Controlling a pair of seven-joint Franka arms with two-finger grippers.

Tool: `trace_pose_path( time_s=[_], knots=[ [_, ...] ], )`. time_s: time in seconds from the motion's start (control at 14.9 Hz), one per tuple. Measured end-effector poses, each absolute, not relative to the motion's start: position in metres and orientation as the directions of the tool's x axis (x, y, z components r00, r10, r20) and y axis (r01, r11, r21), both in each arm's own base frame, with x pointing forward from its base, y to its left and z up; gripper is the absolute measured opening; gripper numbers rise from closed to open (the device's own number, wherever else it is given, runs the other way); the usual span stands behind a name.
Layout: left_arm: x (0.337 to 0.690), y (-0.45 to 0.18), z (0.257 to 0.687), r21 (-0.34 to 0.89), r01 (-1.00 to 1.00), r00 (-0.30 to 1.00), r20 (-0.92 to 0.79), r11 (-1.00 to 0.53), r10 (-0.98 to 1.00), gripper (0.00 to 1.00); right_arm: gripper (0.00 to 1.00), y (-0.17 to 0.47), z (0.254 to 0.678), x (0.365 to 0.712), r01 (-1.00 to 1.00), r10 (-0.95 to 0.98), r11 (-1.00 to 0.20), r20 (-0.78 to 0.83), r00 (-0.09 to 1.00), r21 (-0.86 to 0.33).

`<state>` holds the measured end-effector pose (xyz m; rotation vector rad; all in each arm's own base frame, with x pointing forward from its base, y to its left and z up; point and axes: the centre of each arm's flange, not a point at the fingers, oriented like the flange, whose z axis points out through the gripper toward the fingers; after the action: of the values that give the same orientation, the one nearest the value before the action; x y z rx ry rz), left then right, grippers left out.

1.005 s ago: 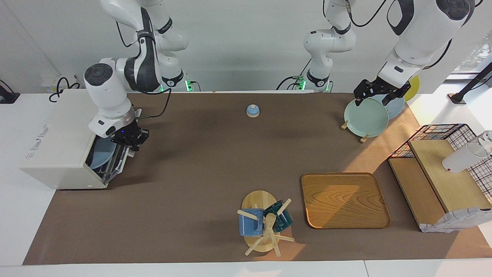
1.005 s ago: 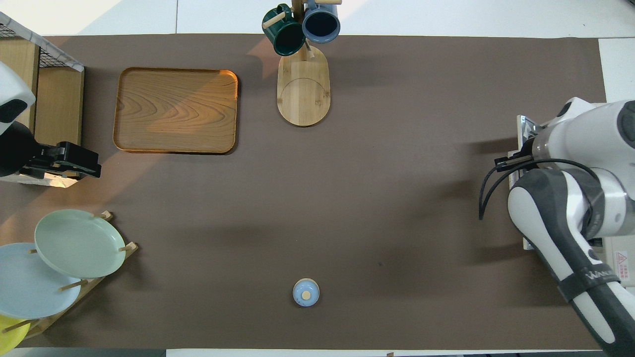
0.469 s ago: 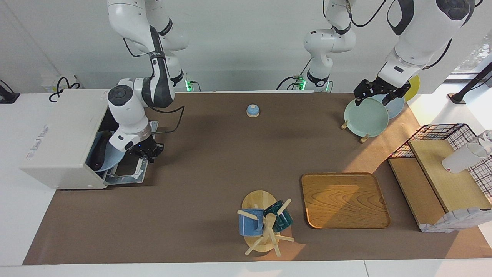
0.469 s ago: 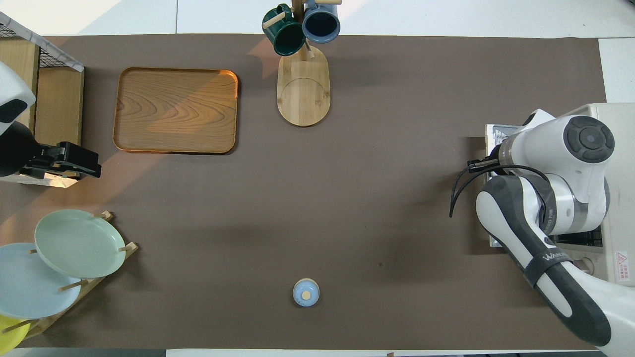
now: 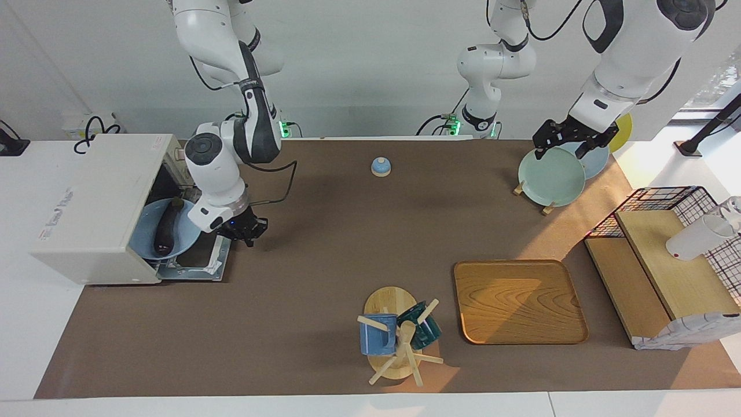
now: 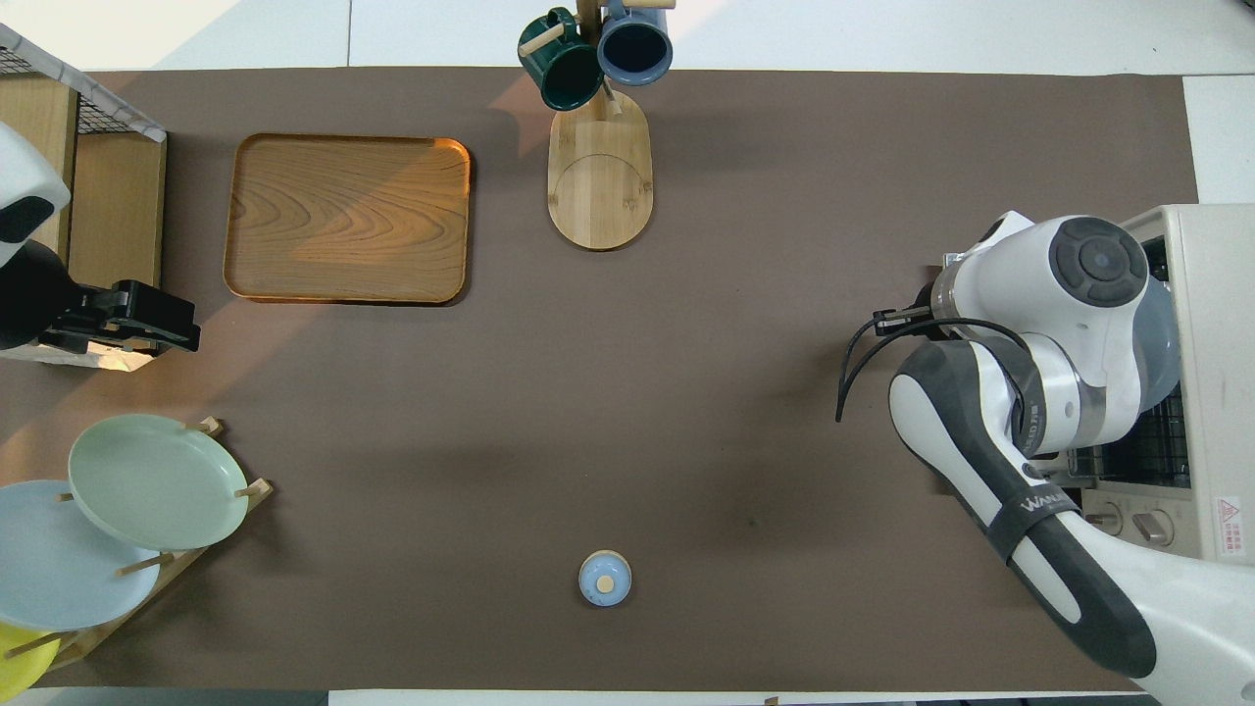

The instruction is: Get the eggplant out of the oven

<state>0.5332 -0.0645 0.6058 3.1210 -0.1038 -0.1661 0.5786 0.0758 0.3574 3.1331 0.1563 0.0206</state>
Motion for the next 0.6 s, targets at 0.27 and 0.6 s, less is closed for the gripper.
trace_pose_path(
  time_s=[0.27, 0.6],
  knots=[
    [0.533, -0.064, 0.606, 0.018, -0.065, 0.992, -0.106, -0.998, -0.067, 1.0, 0.18, 0.041, 0.404, 0.59, 0.067, 0.066, -0.998, -0.025, 0.997, 0.006],
    [0.533, -0.064, 0.606, 0.018, -0.065, 0.992, -0.106, -0.998, -0.067, 1.0, 0.7, -0.027, 0.407, 0.581, 0.117, 0.115, -0.993, -0.066, 0.991, 0.025]
  ],
)
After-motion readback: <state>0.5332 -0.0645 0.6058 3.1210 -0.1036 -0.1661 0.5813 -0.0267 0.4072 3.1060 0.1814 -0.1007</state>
